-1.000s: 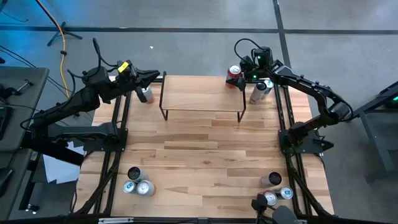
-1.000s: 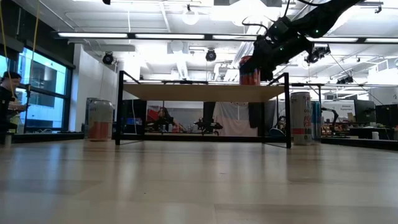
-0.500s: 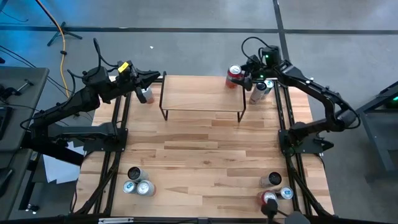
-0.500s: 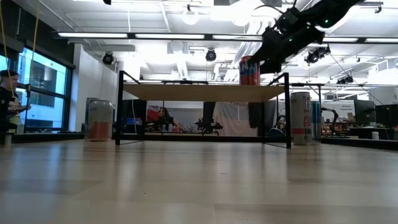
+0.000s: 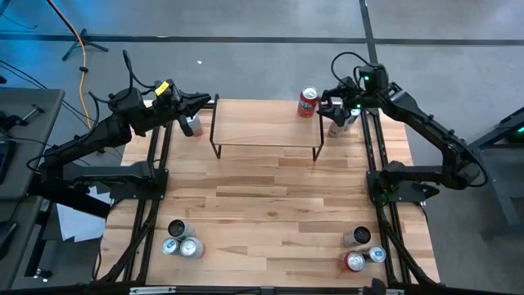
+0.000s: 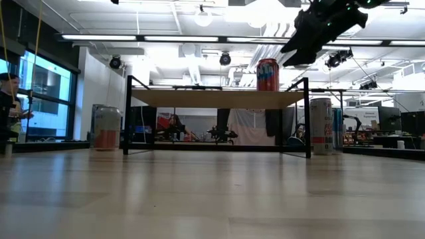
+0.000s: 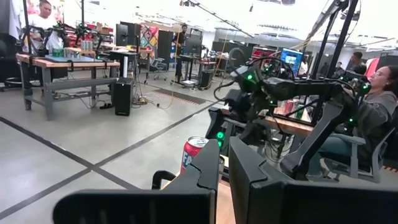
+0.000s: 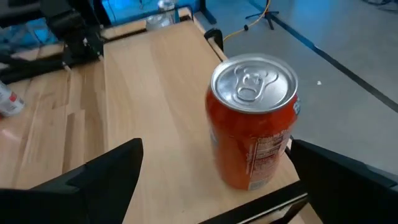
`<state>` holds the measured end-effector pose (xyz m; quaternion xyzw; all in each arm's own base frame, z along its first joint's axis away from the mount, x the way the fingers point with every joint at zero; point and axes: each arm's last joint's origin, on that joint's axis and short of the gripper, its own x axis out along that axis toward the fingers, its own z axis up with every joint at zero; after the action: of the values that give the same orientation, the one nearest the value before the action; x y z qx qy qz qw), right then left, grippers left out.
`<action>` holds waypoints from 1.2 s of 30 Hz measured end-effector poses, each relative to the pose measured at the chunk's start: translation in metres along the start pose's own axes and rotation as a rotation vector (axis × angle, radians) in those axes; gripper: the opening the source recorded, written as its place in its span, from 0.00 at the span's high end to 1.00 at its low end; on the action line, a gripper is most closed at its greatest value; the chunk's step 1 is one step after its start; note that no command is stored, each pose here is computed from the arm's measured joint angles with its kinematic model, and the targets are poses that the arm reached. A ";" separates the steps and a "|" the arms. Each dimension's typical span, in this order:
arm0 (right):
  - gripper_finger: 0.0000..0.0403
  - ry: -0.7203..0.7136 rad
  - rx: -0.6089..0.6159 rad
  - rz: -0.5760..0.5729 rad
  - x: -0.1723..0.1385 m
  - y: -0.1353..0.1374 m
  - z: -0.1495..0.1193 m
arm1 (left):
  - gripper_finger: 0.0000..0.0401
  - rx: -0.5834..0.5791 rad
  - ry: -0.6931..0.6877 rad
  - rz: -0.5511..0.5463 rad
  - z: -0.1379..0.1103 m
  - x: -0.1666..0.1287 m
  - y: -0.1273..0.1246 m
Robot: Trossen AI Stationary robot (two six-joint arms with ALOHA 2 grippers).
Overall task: Place canned beverage on shelf
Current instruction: Put the top red soda can on the shelf
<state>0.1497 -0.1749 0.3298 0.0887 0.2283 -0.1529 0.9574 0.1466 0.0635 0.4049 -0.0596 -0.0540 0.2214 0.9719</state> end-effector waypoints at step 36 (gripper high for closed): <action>0.02 -0.134 0.622 -0.662 0.081 0.148 -0.018 | 1.00 0.095 -0.020 -0.001 0.003 -0.006 0.000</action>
<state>0.2603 -0.0525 0.2913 0.2840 0.1254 -0.5174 0.7975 0.1409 0.0611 0.4077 -0.0112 -0.0531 0.2237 0.9731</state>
